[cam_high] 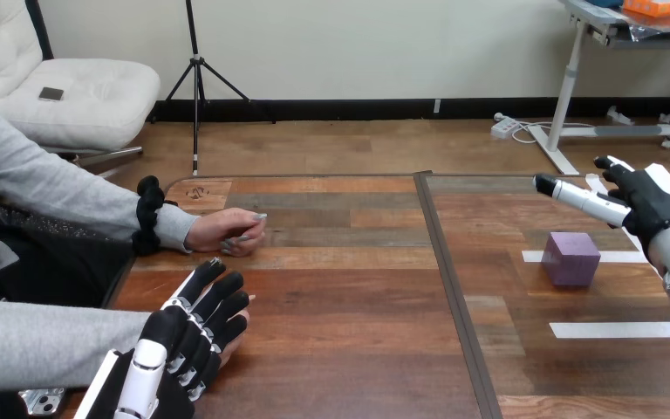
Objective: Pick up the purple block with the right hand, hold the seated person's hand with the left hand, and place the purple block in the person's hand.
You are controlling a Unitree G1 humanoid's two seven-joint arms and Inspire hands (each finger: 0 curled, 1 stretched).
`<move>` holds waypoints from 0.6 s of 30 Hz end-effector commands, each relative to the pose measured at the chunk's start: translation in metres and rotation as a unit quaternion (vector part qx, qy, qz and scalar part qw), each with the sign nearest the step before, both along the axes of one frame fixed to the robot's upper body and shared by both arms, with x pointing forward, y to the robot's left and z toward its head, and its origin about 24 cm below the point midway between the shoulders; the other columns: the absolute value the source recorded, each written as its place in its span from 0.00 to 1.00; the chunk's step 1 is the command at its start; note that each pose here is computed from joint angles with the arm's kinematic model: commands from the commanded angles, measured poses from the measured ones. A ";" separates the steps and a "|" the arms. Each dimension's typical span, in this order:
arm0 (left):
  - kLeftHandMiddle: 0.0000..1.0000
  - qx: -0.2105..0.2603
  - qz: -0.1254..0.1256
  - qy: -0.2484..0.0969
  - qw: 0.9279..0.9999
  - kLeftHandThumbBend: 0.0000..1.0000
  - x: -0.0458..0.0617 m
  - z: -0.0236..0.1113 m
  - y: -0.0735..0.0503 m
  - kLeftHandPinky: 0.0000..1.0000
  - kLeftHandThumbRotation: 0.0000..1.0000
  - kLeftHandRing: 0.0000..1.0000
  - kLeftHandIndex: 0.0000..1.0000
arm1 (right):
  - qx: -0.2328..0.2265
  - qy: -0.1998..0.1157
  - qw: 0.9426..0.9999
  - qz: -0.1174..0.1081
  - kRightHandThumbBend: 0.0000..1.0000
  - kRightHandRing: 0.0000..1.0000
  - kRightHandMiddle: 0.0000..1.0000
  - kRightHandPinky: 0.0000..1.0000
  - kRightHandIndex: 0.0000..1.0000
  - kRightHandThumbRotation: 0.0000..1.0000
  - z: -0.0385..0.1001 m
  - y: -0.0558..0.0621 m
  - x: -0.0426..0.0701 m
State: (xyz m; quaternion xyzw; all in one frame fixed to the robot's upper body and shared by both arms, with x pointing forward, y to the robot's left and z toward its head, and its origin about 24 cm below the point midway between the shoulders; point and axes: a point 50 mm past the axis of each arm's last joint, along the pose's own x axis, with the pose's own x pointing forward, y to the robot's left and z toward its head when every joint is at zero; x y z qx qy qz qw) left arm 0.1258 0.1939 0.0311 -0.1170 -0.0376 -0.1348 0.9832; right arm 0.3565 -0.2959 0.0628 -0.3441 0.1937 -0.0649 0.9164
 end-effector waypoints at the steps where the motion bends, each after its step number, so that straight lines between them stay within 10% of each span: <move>1: 0.91 -0.004 -0.001 -0.045 0.999 0.54 0.010 0.015 -0.002 0.92 0.91 0.91 0.92 | -0.019 -0.045 0.999 0.004 1.00 0.95 0.97 0.81 0.96 0.60 0.035 0.011 0.021; 18: 0.90 0.000 -0.001 -0.049 0.999 0.51 0.010 0.016 -0.001 0.93 0.94 0.91 0.91 | -0.034 -0.021 0.999 -0.015 1.00 0.95 0.98 0.80 0.96 0.48 0.027 0.013 0.020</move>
